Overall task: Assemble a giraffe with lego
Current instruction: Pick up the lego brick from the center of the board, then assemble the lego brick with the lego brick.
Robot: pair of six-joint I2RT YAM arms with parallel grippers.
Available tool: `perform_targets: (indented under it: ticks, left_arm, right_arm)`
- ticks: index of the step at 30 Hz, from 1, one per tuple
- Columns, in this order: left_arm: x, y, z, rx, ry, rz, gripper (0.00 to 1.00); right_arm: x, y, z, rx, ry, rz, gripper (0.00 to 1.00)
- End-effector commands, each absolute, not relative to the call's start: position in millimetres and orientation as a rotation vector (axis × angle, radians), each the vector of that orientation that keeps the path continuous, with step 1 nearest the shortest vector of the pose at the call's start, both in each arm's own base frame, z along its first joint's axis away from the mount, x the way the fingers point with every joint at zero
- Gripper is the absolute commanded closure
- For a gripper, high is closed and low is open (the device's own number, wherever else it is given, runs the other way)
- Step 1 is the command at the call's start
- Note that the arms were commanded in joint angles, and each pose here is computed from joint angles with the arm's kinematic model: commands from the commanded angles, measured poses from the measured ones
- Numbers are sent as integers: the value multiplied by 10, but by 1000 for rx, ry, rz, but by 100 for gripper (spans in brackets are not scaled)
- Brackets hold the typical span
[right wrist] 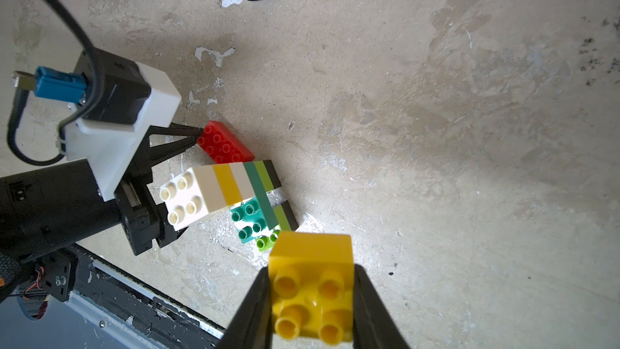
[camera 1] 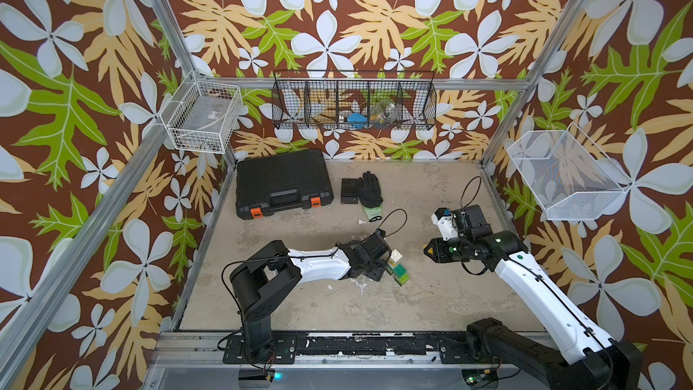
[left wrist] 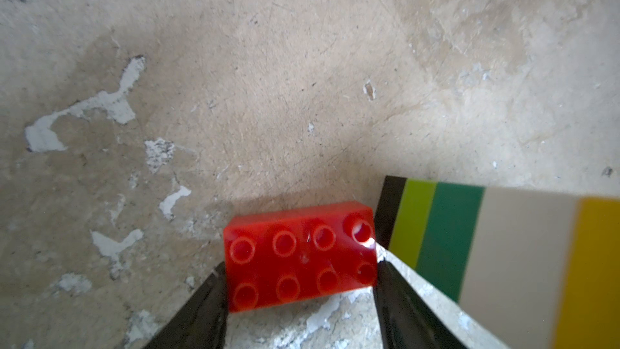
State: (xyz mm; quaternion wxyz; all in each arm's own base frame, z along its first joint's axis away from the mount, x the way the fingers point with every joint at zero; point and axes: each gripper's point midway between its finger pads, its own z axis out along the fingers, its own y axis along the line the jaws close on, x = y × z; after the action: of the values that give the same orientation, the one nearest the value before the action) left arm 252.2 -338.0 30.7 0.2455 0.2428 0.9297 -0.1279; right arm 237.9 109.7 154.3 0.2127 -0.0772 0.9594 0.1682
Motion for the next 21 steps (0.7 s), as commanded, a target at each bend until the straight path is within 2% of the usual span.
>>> perform_targets:
  ticks: [1,11,16,21]
  left_arm:
    - [2529,-3289,305,665,2538,-296,49]
    - [2533,-2904,876,702,2449,-133,50]
    - [2501,-3098,1390,813,2378,-246,57]
    - [2454,-3311,1699,939,2335,-338,53]
  right_arm:
    - [2388,1098,1535,-220,2659,468,78]
    - [2387,1123,1429,-167,2663,506,78]
    - [2404,1128,1454,-168,2659,507,77]
    - [2412,1131,1464,-162,2657,509,77]
